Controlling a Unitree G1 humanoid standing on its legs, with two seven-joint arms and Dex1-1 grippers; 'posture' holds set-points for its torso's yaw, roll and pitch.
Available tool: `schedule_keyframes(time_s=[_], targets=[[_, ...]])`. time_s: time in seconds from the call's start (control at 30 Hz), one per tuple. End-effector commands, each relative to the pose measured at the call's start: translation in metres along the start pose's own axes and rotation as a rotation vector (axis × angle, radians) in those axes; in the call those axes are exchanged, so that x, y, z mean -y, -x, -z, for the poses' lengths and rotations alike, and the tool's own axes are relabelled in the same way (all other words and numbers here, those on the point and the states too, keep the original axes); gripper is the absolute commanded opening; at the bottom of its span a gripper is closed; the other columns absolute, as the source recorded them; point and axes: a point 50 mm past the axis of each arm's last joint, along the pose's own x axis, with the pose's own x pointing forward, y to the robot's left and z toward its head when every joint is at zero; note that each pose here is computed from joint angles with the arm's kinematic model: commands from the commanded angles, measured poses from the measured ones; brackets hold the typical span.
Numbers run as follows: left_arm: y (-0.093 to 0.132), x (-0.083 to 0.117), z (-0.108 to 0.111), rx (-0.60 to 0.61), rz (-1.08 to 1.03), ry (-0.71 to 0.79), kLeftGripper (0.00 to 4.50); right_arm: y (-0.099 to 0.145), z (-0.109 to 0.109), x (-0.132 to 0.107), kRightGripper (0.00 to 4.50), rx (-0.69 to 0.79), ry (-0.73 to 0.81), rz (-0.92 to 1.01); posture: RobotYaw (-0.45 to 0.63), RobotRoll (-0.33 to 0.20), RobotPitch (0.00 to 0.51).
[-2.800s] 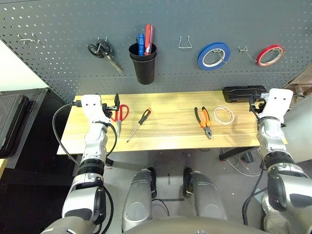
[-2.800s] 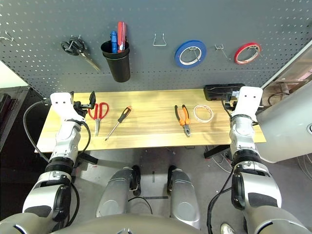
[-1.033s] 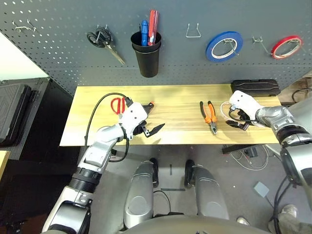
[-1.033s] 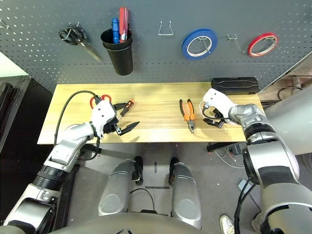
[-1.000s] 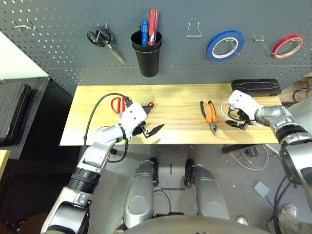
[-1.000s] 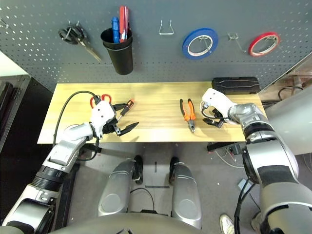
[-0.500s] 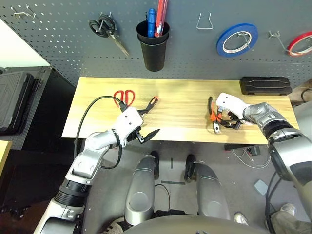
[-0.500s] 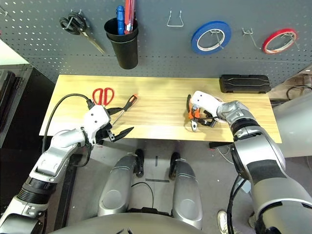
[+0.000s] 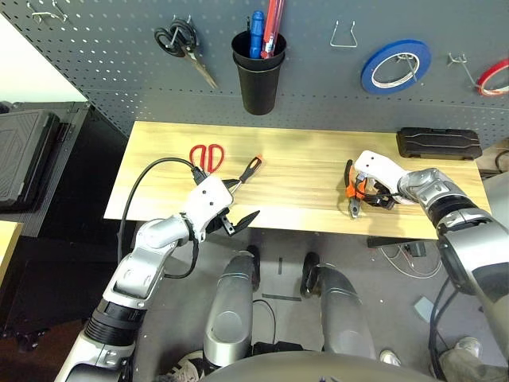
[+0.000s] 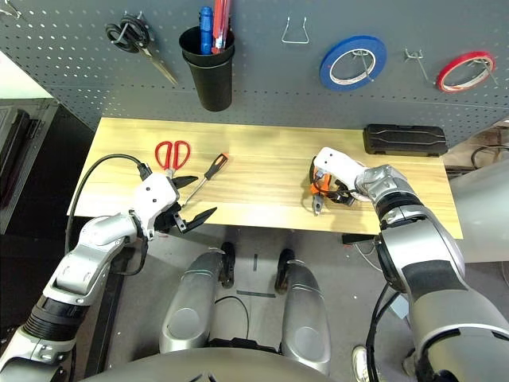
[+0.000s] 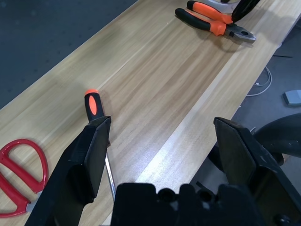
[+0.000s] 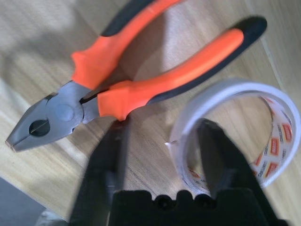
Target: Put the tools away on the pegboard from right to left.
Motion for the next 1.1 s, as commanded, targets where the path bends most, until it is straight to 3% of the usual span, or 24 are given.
schedule_keyframes(time_s=[0.03,0.13,0.53,0.83,1.1], targets=[[-0.004,0.004,0.004,-0.012,0.014,0.006,4.5,-0.004,0.027,-0.008,1.32,-0.075,-0.088,0.007,0.33,0.0,0.352],[-0.007,0.004,0.004,-0.005,0.016,0.005,4.5,-0.002,0.033,-0.004,0.06,-0.084,-0.095,0.04,0.32,0.0,0.349],[-0.012,-0.006,0.007,0.017,-0.023,-0.002,4.5,0.014,0.059,0.012,0.06,-0.007,-0.084,0.231,0.26,0.0,0.3],[-0.012,-0.013,0.013,0.042,-0.104,0.038,4.5,0.032,0.085,0.004,0.06,0.209,-0.154,0.477,0.24,0.0,0.269],[-0.02,-0.019,0.01,0.088,-0.147,0.074,4.5,0.064,0.087,-0.01,0.06,0.471,-0.073,0.766,0.2,0.0,0.238]])
